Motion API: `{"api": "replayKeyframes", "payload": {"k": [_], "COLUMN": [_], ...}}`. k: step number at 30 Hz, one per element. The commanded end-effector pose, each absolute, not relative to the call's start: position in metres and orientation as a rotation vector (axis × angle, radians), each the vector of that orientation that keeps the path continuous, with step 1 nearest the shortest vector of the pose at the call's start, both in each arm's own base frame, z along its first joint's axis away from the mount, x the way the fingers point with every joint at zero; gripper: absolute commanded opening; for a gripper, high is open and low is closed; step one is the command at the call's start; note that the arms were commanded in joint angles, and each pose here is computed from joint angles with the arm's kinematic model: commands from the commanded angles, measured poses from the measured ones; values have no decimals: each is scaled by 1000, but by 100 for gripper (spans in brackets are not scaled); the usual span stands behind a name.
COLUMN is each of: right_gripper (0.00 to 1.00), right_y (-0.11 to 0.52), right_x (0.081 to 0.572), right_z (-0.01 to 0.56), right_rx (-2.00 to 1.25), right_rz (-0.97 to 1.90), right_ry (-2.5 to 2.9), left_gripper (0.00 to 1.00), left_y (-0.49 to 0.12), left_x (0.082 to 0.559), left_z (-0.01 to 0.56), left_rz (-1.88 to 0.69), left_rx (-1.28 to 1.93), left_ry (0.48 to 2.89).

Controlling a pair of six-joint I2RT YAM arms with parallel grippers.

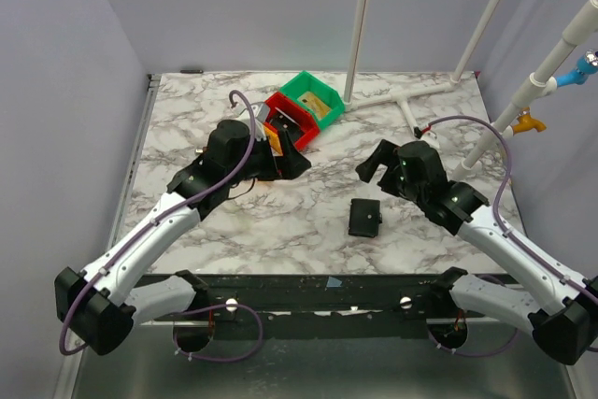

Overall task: Take the credit cards out of the card holder
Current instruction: Reset both arms

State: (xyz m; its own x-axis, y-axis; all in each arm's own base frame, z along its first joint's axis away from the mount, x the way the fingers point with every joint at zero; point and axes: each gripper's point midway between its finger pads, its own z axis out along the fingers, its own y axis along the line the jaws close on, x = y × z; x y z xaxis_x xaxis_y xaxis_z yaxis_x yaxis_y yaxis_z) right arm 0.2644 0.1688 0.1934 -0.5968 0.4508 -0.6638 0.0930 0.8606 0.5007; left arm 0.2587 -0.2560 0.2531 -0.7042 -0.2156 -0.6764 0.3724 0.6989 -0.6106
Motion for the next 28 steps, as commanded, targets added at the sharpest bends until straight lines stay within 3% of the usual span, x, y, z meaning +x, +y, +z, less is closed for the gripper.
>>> {"api": "replayKeyframes", "payload": {"k": [1, 28], "right_gripper": [100, 100], "right_y": [187, 193], "right_x": [276, 279], "right_z": [215, 218], "right_rx": [345, 344], "right_rz": [620, 670], "right_ry": [2120, 2082], "left_gripper": [99, 99], "left_y": [-228, -203], "left_x": [253, 252], "left_z": [240, 232], "left_rz": [-860, -765], "left_rx": [105, 29], "left_ry": [2155, 2138]}}
